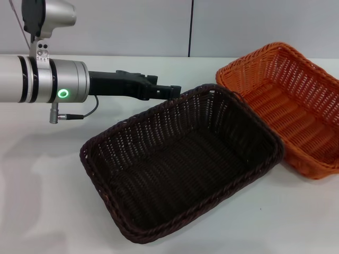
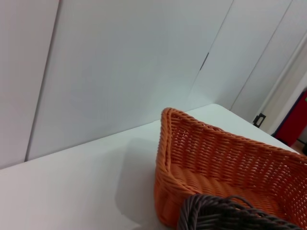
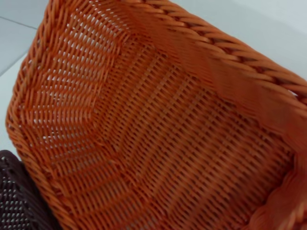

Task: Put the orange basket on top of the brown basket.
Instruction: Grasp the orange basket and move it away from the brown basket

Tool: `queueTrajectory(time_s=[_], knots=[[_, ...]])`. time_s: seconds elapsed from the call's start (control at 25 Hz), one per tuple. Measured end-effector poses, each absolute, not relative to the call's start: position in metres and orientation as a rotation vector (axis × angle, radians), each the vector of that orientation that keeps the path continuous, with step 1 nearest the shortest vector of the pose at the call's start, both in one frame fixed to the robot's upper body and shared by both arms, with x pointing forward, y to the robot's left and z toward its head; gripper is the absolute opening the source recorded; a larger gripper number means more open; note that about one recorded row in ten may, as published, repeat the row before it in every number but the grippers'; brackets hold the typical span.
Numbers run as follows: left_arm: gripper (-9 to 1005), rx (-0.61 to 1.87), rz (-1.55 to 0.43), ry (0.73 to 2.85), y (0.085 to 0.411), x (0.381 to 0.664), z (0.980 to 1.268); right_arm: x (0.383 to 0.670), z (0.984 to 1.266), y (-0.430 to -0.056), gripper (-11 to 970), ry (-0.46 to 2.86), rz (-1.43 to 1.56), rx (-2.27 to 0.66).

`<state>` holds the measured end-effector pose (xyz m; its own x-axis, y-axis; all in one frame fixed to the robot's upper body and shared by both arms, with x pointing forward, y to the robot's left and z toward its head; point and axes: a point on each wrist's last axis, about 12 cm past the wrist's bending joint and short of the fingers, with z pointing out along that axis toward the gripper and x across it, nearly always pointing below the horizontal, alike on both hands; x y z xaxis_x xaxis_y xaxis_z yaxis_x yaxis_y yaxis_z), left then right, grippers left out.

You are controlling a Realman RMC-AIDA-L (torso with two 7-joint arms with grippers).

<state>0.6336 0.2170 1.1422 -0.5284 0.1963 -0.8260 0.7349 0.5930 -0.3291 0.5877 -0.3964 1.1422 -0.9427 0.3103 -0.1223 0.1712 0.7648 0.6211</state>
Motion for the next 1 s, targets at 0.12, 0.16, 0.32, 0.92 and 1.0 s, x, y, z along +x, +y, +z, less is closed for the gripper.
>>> queueTrajectory(time_s=[0.12, 0.16, 0.32, 0.92, 1.0], knots=[[863, 0.736, -0.875, 2.041, 0.217, 0.634, 1.142, 0.590, 1.138, -0.393, 656, 2.731, 0.916, 0.352], [863, 0.736, -0.873, 2.041, 0.217, 0.634, 1.142, 0.590, 1.138, -0.392, 656, 2.725, 0.908, 0.345], [863, 0.738, -0.868, 2.041, 0.218, 0.634, 1.141, 0.591, 1.135, -0.396, 569, 2.701, 0.876, 0.341], [863, 0.723, -0.881, 2.056, 0.217, 0.633, 1.136, 0.596, 1.126, -0.412, 338, 2.588, 0.715, 0.432], [863, 0.722, -0.884, 2.058, 0.217, 0.633, 1.135, 0.596, 1.126, -0.413, 324, 2.579, 0.717, 0.438]])
